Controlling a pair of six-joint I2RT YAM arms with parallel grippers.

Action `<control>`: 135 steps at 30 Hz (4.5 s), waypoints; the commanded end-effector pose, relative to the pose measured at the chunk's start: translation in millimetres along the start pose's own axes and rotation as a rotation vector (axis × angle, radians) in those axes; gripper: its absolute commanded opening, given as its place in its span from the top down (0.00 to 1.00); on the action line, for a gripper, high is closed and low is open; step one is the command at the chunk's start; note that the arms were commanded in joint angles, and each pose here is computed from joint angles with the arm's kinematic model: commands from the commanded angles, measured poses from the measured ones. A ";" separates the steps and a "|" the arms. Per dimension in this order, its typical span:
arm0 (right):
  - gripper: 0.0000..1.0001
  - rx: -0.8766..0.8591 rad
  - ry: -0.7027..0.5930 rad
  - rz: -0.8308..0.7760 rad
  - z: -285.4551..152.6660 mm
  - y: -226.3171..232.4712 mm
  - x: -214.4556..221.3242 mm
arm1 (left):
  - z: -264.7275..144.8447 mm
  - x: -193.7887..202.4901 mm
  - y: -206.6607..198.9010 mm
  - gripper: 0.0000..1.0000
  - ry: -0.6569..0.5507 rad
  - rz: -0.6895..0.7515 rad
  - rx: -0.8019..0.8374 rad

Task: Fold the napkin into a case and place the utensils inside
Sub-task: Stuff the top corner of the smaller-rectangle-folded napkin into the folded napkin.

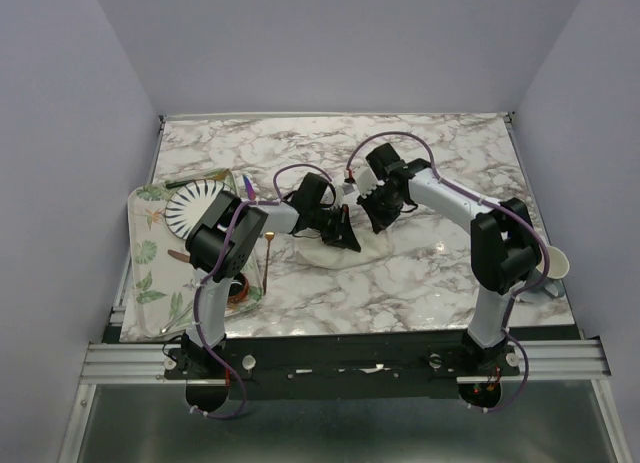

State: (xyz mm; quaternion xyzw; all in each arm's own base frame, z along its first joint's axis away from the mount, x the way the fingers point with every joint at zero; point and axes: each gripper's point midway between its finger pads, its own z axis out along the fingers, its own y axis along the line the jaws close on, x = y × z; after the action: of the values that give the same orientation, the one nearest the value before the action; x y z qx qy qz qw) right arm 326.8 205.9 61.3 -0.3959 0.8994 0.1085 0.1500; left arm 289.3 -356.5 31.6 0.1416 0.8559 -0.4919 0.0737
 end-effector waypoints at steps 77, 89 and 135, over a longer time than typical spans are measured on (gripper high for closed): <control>0.69 0.207 0.005 -0.038 -5.8 -33.2 -13.6 | 3.2 27.2 71.4 1.00 0.064 -0.099 -0.220; 0.66 0.054 0.015 -0.015 -6.5 -5.9 -14.6 | 3.1 26.4 71.0 1.00 0.062 -0.101 -0.216; 0.83 -0.401 0.075 0.429 -20.0 14.4 5.9 | -10.3 11.5 -3.5 1.00 -0.134 0.503 -0.193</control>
State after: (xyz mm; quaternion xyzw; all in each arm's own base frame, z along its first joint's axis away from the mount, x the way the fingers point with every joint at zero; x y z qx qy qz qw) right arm 321.2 197.3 78.3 -0.2311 0.9341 0.2701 0.0331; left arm 277.8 -347.5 36.1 0.2497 0.8427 -0.4275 0.2114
